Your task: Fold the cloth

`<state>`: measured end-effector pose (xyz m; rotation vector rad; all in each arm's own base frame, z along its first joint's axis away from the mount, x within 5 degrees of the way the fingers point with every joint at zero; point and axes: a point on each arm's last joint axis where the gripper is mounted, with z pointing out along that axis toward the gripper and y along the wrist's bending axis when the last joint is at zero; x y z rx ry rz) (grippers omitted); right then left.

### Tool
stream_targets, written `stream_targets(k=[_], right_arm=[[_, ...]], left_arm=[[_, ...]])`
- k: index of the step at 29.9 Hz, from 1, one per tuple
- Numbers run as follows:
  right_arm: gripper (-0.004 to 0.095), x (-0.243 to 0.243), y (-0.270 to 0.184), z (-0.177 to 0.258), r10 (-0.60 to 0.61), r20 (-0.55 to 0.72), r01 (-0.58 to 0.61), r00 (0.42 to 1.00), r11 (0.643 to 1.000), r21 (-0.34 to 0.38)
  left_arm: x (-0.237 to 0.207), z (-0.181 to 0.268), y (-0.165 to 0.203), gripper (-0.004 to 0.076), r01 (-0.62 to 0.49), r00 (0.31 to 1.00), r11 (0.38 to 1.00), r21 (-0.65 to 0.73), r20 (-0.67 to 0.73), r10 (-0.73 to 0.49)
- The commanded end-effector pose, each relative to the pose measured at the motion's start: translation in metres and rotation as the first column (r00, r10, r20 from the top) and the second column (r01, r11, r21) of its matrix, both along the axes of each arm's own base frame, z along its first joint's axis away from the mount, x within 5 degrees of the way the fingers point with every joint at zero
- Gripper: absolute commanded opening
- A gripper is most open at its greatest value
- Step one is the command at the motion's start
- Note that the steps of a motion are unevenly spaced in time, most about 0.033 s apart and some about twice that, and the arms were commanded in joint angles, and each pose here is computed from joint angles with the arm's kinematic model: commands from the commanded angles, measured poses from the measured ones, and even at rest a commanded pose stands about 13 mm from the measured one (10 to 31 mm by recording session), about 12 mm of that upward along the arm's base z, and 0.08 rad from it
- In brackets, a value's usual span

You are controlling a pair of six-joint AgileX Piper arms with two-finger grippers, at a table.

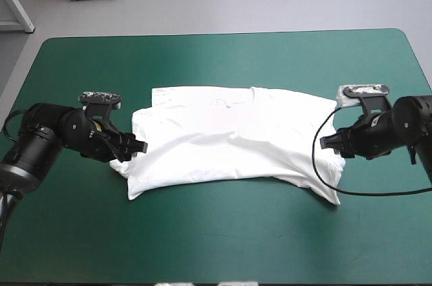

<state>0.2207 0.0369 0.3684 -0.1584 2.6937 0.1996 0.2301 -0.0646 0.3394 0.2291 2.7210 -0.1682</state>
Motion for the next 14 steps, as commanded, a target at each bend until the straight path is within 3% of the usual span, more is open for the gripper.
stream_targets(k=[1,8,14], right_arm=[[0.0463,-0.007,-0.003,0.037,-0.014,0.124,0.014,0.992,1.000,0.005],[0.0462,-0.007,-0.002,0.047,-0.014,0.159,0.013,0.987,1.000,0.011],[0.0447,-0.007,-0.002,0.047,-0.014,0.158,0.012,0.987,1.000,0.013]], left_arm=[[-0.003,0.034,-0.001,0.0454,0.007,0.994,1.000,-0.028,0.109,-0.004],[-0.004,0.039,0.003,0.0454,0.002,0.993,1.000,0.010,0.116,-0.003],[0.000,0.029,0.021,0.0454,-0.129,0.989,0.986,0.102,0.089,0.120]])
